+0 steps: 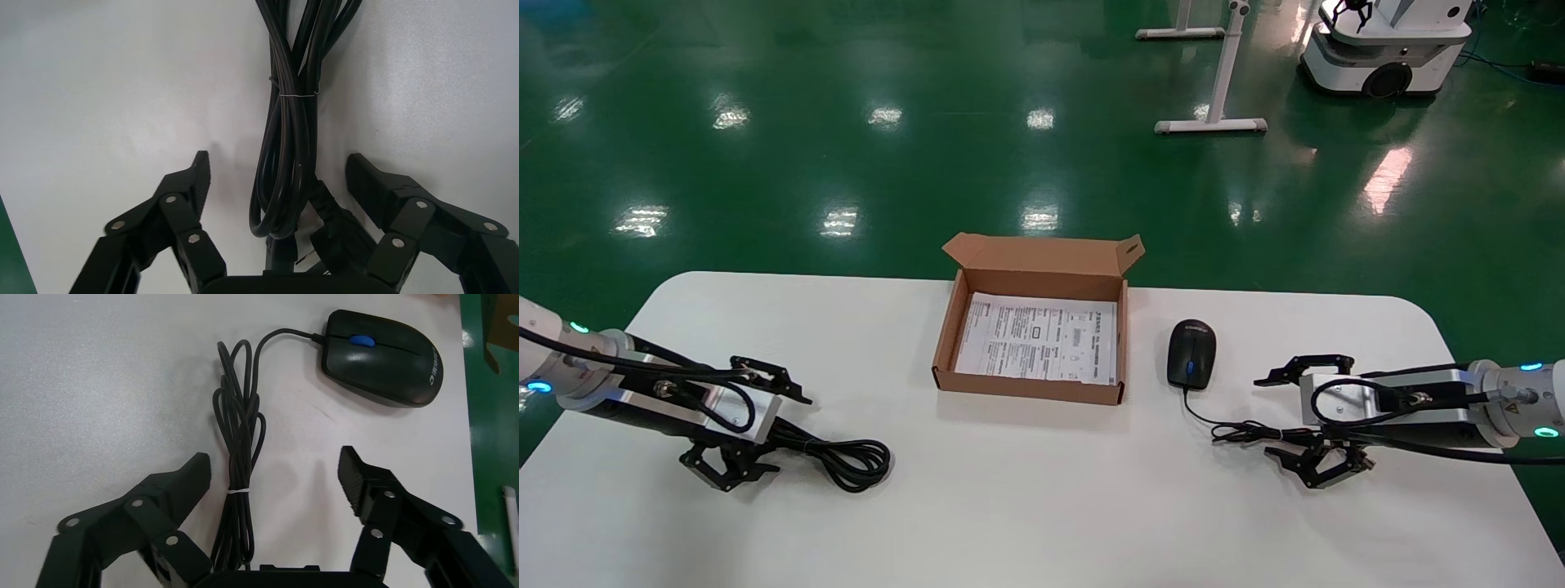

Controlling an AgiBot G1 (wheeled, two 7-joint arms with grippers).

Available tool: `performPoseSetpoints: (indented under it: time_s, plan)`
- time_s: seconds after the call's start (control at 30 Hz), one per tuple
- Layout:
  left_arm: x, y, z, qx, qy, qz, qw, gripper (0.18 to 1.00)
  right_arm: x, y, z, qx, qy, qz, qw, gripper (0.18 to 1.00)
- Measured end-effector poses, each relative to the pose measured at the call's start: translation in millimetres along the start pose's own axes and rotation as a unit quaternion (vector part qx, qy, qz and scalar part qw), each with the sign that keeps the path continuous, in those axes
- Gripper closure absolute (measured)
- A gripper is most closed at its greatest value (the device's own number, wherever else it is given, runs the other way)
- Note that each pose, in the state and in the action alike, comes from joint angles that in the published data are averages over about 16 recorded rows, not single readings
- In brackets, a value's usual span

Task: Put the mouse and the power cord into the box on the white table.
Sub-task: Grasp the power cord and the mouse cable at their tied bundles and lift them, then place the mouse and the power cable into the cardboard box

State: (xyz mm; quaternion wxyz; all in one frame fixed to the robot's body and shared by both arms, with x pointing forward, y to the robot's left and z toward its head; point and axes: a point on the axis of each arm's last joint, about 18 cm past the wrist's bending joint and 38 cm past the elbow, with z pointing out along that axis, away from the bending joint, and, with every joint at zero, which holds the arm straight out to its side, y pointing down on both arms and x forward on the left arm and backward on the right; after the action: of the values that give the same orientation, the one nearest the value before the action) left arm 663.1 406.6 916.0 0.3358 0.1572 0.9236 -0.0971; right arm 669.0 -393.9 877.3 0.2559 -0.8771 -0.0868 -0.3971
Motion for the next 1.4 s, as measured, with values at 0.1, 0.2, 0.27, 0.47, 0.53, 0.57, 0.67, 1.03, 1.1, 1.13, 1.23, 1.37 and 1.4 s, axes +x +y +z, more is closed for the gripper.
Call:
performPoseSetpoints:
  time_s: [0.1,0.2,0.27,0.47,0.53,0.57,0.67,1.03,1.1,1.13,1.23,1.37,1.4]
  plan:
    - [0,0,0,0.000,0.000,0.000,1.0000,0.367,0,0,0,0.000,0.000,-0.001,1.000,0.408]
    - [0,0,0,0.000,0.000,0.000,1.0000,0.419,0,0,0,0.000,0.000,-0.002,1.000,0.467]
    - [0,0,0,0.001,0.000,0.000,1.0000,0.469,0,0,0,0.000,0.000,-0.002,1.000,0.520]
    - [0,0,0,0.001,0.000,0.000,1.0000,0.611,0,0,0,0.000,0.000,-0.003,1.000,0.663]
    - [0,0,0,0.001,0.000,0.000,1.0000,0.666,0,0,0,0.000,0.000,-0.003,1.000,0.706]
    - [0,0,0,0.001,0.000,0.000,1.0000,0.693,0,0,0,0.000,0.000,-0.003,1.000,0.723]
    - [0,0,0,0.001,0.000,0.000,1.0000,0.756,0,0,0,0.000,0.000,-0.003,1.000,0.792]
    - [0,0,-3,0.006,-0.005,-0.006,0.9999,0.918,4,-3,-2,0.002,0.003,-0.007,1.000,0.929]
    - [-1,0,-7,0.011,-0.010,-0.010,0.9998,0.935,8,-5,-4,0.005,0.005,-0.011,1.000,0.945]
    - [-1,1,-9,0.014,-0.013,-0.014,0.9997,0.944,10,-7,-5,0.006,0.007,-0.013,1.000,0.947]
    - [-1,3,-20,0.025,-0.026,-0.024,0.9990,0.954,19,-13,-9,0.011,0.015,-0.020,1.000,0.953]
    - [-3,7,-42,0.045,-0.054,-0.043,0.9966,0.966,38,-27,-19,0.023,0.034,-0.032,0.999,0.957]
    - [-4,8,-48,0.051,-0.063,-0.048,0.9955,0.967,44,-31,-22,0.026,0.040,-0.036,0.998,0.957]
